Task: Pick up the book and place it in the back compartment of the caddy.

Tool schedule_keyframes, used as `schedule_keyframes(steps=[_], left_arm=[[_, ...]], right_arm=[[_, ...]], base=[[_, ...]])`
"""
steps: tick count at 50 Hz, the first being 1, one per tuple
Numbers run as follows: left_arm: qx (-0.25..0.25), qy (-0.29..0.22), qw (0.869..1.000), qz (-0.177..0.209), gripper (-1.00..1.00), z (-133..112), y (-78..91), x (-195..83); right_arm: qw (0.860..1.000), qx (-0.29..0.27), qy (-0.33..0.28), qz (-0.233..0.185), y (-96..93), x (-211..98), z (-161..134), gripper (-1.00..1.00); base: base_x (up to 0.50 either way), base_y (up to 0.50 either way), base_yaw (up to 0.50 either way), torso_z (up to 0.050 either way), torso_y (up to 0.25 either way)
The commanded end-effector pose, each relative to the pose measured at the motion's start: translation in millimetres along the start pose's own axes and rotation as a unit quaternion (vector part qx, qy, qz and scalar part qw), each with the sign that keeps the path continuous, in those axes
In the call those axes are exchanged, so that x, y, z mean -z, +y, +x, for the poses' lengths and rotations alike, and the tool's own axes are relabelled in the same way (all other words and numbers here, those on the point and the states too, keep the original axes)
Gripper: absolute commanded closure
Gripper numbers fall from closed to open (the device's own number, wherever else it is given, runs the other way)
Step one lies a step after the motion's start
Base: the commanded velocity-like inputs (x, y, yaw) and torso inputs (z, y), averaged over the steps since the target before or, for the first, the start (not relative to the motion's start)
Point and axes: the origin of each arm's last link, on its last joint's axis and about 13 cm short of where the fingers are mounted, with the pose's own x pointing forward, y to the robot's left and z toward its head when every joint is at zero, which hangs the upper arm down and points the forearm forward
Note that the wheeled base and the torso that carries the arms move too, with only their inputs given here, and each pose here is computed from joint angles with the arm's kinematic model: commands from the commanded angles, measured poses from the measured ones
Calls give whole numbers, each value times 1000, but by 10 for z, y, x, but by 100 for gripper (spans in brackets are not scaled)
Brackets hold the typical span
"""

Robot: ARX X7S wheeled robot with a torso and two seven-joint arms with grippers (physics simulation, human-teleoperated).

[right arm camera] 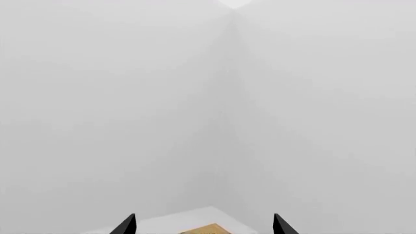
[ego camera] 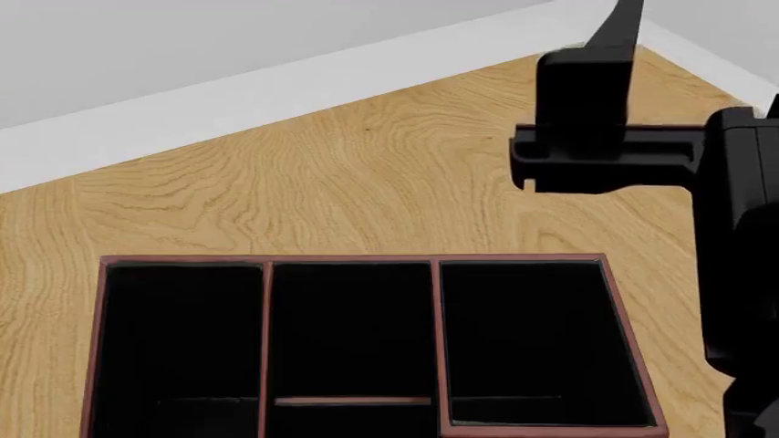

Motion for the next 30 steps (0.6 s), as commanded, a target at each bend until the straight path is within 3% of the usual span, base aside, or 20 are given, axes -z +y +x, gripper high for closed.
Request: schedule_keyframes(steps=[1, 6, 26, 27, 30], left_arm=[[6, 14, 1000, 0, -100, 109, -43, 39], [18, 18, 1000, 3, -100, 156, -125, 79], [24, 48, 999, -12, -100, 397, -170, 268], [31, 51, 998, -13, 100, 389, -184, 271], [31, 51, 998, -8, 100, 388, -193, 254]], right_arm=[[1000, -2, 4, 1, 15, 33, 1, -100], [1000, -2, 4, 0, 4, 38, -3, -100], [1000, -2, 8, 0, 7, 87, -13, -100], [1000, -2, 8, 0, 9, 86, -13, -100], [1000, -2, 8, 0, 13, 70, -17, -100]], base=[[0, 0, 0, 0, 0], [0, 0, 0, 0, 0], [0, 0, 0, 0, 0], [0, 0, 0, 0, 0], [0, 0, -5, 0, 0]])
